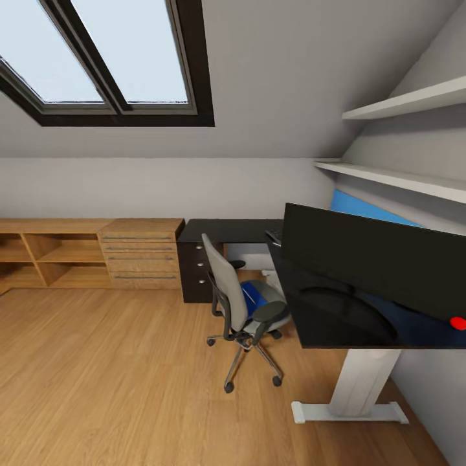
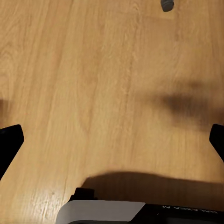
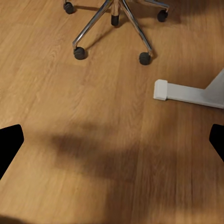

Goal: In the bedroom, organize the workspace by keeping the computer under the desk, ensuring the monitor is on the desk, placing the keyboard on the desk next to the monitor, placing the mouse on the desk next to the keyboard, moving the folder from the swivel chair onto the desk next to the mouse, stacking the notebook on top of the folder with the pen on top of the notebook, and positioning the swivel chair next to the desk.

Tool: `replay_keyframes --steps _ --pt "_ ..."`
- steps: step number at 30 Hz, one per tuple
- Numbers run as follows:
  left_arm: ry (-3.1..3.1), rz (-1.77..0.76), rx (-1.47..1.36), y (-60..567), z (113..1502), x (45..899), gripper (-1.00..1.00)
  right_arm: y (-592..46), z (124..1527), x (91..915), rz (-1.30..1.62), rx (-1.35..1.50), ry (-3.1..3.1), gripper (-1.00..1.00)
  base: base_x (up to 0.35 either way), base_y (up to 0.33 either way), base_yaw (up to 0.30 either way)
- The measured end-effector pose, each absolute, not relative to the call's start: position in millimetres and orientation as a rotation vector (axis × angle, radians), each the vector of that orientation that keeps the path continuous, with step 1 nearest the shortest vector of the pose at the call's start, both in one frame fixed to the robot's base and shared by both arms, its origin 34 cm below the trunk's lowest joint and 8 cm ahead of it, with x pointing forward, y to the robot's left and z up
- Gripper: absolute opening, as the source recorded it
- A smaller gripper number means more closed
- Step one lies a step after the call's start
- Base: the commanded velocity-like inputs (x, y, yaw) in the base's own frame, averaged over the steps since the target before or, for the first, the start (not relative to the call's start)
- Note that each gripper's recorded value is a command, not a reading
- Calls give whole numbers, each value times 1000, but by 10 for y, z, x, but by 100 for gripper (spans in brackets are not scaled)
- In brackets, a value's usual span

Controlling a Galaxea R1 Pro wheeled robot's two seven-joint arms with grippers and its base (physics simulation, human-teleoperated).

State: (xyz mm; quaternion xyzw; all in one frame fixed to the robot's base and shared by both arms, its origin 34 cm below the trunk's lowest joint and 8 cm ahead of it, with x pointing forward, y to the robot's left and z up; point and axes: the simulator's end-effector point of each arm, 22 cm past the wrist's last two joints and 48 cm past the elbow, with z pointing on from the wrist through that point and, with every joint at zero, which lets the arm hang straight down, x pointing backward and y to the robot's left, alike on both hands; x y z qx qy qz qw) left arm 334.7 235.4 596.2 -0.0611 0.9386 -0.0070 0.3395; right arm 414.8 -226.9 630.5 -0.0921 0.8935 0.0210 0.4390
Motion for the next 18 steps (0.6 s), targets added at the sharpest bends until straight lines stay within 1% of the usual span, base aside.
replay_keyframes --steps 4,8,18 --pt "2443 -18 -159 2354 5962 3348 100 -2284 6305 4149 50 -228 2221 100 0 0 7" --pt "2421 -32 -189 2234 5960 3455 100 -2121 6179 3978 82 -220 2257 100 0 0 0" --pt "2409 -42 -194 2175 5857 3534 100 -2017 6067 4004 99 -218 2246 100 0 0 0"
